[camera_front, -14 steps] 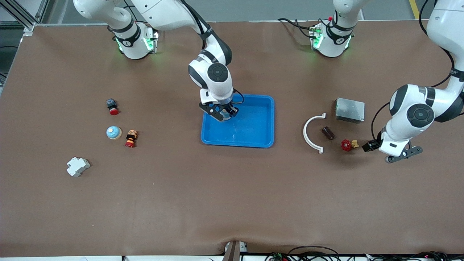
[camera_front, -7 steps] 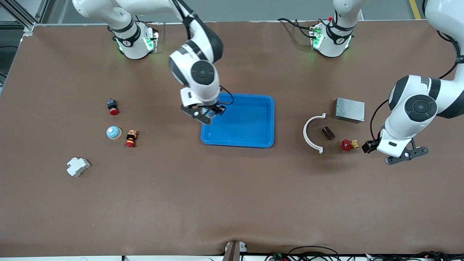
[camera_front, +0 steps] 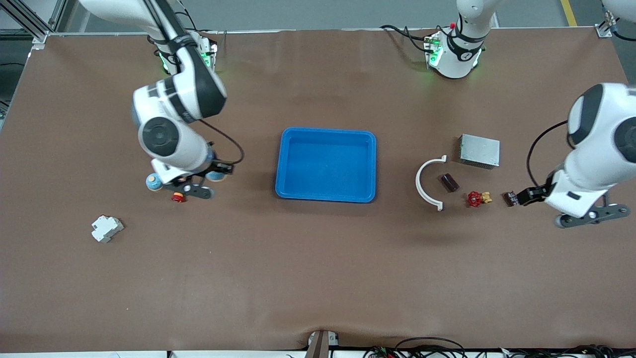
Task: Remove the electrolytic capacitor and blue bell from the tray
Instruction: 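Lift the bell with the right gripper while the left gripper places the capacitor, then carry the bell toward the first bell while the left gripper withdraws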
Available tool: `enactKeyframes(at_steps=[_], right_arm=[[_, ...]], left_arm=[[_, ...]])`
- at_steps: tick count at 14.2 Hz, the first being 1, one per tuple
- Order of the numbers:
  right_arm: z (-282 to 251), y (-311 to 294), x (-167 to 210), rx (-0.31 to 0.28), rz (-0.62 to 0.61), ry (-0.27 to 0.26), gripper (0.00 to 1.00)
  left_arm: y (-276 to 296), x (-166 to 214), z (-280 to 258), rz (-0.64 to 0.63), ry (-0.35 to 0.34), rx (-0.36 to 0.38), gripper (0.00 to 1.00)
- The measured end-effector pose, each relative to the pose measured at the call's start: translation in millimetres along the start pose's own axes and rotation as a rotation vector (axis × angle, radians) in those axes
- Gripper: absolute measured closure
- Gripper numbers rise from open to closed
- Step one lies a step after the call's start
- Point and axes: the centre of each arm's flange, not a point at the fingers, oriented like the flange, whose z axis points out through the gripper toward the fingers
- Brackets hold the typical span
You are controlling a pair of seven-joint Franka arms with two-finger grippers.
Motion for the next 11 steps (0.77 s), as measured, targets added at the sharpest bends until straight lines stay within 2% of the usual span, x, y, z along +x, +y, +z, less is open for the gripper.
enactKeyframes(at_steps=[3,6,9,11], right_arm=[[0.3,60.8,22.5,-0.043,-0.096,0.025,0.35],[17.5,114.6,46.4,-0.009,-0.136,0.084,0.35],[40.3,172.2,63.1,0.016,-0.186,0.14,0.35],[47.8,201.1,70.7,0.024,-0.205,0.174,0.35]], left_arm=[[-20.1,5.0,-51.6,0.032,0.0,-0.04,0.0],[-19.8,-2.5,-94.9,0.038,0.034,-0.056,0.0],[-12.3,-22.6,-137.8,0.034,0.079,-0.035,0.0],[-8.7,-33.9,-154.4,0.031,0.085,-0.031,0.0]])
